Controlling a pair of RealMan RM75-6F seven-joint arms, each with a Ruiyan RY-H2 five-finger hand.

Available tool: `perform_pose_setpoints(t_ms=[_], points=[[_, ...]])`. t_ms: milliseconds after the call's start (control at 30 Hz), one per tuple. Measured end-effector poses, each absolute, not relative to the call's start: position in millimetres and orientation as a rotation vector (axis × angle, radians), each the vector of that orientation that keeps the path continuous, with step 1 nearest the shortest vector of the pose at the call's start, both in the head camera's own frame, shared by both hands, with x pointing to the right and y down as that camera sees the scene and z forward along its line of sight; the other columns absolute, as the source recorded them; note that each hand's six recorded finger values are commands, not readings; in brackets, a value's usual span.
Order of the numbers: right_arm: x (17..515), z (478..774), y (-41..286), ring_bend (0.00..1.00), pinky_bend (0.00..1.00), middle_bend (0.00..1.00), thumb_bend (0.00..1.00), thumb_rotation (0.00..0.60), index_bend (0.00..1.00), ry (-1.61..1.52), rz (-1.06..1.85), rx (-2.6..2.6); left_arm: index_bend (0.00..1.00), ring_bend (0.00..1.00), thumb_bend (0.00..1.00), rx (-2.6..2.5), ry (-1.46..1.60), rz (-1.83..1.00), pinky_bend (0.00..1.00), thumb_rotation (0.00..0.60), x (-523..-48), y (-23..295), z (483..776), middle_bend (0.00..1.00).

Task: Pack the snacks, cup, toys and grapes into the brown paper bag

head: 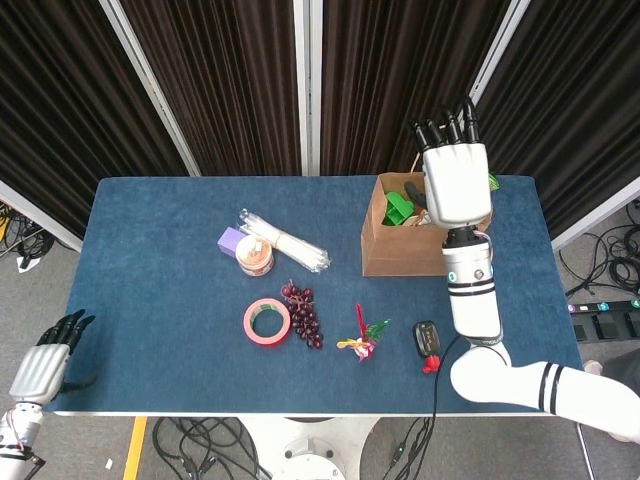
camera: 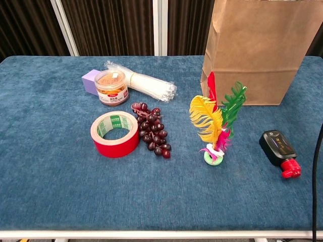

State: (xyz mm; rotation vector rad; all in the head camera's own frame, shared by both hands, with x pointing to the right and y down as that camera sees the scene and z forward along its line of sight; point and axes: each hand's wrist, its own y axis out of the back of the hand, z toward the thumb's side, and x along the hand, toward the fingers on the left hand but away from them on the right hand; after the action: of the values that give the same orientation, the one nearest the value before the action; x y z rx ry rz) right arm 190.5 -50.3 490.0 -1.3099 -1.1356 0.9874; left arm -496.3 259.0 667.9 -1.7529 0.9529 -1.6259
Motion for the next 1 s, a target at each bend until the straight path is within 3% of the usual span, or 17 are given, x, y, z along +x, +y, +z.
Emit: perform_pose_setpoints(t_ms=[233, 433, 633, 1000], points=[[155, 478, -20, 0.16, 0.00, 0.33, 0.00, 0.600, 0.25, -1.111, 0.837, -1.541, 0.14, 0.03, 0.23, -1.751, 0.950, -1.622, 0.17, 0.600, -495, 259, 668, 0.13], [144, 485, 15, 0.18, 0.00, 0.33, 0.00, 0.600, 0.26, -0.855, 0.819, -1.646, 0.14, 0.03, 0.23, -1.749, 0.958, -1.620, 0.17, 0.600, -496, 258, 667, 0.13], [168, 496, 45, 0.23, 0.00, 0.36, 0.00, 0.600, 0.29, -0.579, 0.960, -1.633, 0.14, 0.03, 0.23, -1.752, 0.958, -1.616, 0.17, 0.600, -495, 258, 666, 0.13], [240, 527, 98, 0.23, 0.00, 0.35, 0.00, 0.600, 0.29, -0.249, 1.195, -1.613, 0.14, 0.03, 0.23, -1.747, 0.955, -1.611, 0.17, 0.600, -495, 258, 666, 0.13]])
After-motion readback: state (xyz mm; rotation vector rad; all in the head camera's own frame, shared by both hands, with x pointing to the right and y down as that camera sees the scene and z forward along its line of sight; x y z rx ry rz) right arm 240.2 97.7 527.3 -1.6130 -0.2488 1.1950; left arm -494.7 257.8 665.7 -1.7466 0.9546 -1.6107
